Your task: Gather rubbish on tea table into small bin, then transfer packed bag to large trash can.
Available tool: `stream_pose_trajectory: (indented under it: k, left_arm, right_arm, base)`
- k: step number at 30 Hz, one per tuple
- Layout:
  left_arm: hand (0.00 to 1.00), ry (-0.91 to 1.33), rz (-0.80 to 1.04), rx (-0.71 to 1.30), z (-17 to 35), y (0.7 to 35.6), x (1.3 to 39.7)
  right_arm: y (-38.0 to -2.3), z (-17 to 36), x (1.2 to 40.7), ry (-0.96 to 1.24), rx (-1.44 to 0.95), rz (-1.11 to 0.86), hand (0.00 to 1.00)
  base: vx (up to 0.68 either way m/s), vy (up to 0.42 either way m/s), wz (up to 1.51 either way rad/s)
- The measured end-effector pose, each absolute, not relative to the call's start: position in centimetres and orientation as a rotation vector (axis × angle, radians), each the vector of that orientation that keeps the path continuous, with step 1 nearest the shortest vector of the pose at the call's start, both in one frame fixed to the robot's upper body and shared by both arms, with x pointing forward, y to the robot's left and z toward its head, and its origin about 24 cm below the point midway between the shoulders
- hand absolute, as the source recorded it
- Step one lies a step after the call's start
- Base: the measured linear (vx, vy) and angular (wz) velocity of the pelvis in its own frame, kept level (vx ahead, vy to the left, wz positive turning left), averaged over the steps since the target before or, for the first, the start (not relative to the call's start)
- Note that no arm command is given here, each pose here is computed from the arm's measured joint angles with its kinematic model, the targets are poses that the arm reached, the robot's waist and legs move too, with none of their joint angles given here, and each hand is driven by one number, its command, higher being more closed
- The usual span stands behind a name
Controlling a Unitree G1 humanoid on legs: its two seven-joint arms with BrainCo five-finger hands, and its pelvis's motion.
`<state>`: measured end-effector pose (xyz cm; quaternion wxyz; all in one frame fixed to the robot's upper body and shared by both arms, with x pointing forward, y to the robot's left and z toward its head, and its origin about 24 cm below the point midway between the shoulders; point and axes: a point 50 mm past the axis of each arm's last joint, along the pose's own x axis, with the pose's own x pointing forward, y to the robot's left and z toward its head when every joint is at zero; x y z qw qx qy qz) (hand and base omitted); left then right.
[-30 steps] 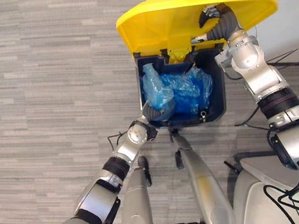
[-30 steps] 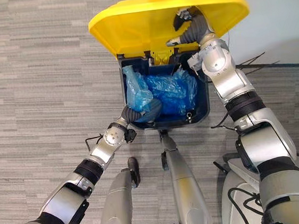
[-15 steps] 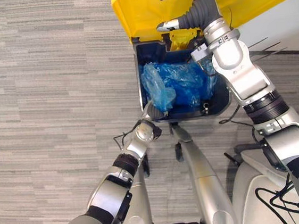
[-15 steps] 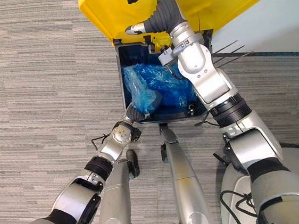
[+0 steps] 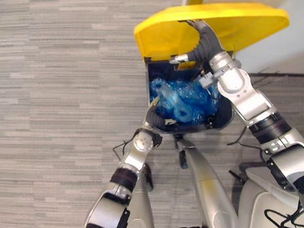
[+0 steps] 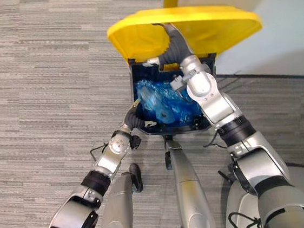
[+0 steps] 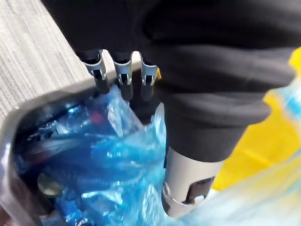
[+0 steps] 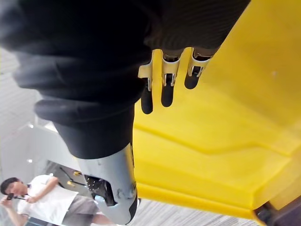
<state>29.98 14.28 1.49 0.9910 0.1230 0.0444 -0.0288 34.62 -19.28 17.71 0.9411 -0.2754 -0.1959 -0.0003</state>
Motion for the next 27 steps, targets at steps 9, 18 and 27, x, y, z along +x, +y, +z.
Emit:
stream_pose_trajectory:
  k: [9,18,27]
  left_arm:
    - [0.00,0.475,0.311,0.111,-6.6,26.2,17.5]
    - [0.00,0.592,0.402,0.055,-8.1,27.5,12.2]
    - [0.00,0.582,0.339,0.007,-8.4,25.5,12.8]
  right_arm:
    - [-23.0,7.5,30.4,-0.047,-0.570,-0.016,0.00]
    - [-24.8,-3.7,20.0,0.398,-0.464,-0.025,0.00]
    - [-27.5,-7.9,13.6,0.678,-0.436,-0.089,0.00]
  base:
    - [-0.10,0.082,-0.13]
    - [-0.16,-0.098,-0.29]
    - [-0.06,-0.111,-0.27]
